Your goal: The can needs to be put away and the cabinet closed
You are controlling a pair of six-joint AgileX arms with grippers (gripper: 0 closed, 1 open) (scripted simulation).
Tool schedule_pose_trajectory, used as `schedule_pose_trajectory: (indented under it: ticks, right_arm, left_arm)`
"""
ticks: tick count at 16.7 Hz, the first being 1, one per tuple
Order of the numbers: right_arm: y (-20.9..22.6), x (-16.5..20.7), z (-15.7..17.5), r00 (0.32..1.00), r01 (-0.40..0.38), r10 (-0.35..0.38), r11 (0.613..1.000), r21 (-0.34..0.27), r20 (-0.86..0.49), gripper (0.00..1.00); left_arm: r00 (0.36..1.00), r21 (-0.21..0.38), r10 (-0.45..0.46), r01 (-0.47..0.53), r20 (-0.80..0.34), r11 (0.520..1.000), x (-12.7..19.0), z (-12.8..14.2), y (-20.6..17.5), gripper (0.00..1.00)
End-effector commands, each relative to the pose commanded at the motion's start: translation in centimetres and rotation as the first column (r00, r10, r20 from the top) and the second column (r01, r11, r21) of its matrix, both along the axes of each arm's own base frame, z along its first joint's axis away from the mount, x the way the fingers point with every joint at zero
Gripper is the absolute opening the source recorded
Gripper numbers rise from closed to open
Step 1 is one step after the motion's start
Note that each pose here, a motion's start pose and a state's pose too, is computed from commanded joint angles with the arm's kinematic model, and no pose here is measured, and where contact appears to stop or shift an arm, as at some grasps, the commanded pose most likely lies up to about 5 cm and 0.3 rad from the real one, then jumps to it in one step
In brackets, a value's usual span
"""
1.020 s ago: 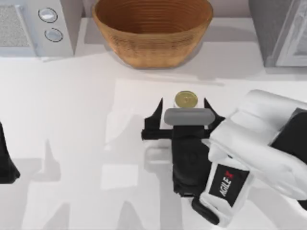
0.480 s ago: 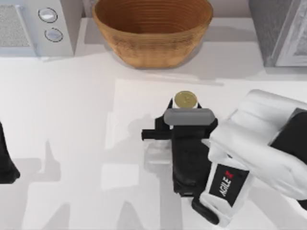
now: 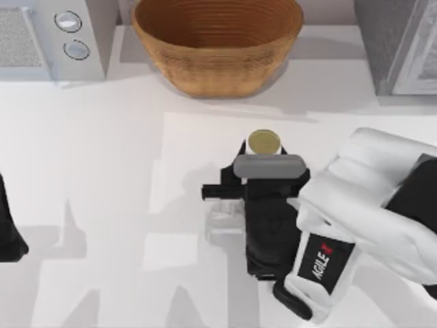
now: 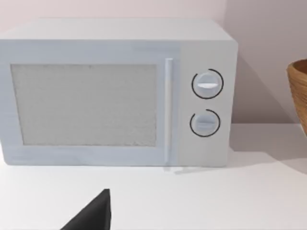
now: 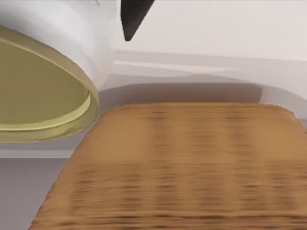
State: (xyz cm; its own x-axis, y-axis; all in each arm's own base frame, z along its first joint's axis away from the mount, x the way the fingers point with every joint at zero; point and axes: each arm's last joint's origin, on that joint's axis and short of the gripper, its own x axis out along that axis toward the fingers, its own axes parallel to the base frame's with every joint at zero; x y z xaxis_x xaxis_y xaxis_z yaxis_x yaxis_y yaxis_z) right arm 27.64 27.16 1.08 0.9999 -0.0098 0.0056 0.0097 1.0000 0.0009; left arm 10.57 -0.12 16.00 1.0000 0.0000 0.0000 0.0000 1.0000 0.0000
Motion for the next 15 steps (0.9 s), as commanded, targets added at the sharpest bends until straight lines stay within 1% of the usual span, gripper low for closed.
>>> schedule_pose_trajectory:
  ticks: [4, 6, 11, 15]
  right_arm:
    - [0.0, -0.1, 0.1, 1.000, -0.002, 0.002, 1.000, 0.001, 0.000, 0.00]
    - [0.1, 0.1, 0.8, 1.000, -0.002, 0.002, 1.000, -0.001, -0.002, 0.00]
    - [0.6, 0.6, 5.3, 1.000, -0.002, 0.002, 1.000, 0.003, 0.002, 0.00]
    - [0.7, 0.6, 8.3, 1.000, -0.002, 0.002, 1.000, 0.000, 0.000, 0.00]
  left_arm:
    - [1.000, 0.000, 0.000, 0.000, 0.000, 1.000, 0.0, 0.0, 0.0, 1.00]
    - [1.000, 0.000, 0.000, 0.000, 0.000, 1.000, 0.0, 0.0, 0.0, 1.00]
    - [1.000, 0.000, 0.000, 0.000, 0.000, 1.000, 0.0, 0.0, 0.0, 1.00]
    - [1.000, 0.000, 0.000, 0.000, 0.000, 1.000, 0.0, 0.0, 0.0, 1.00]
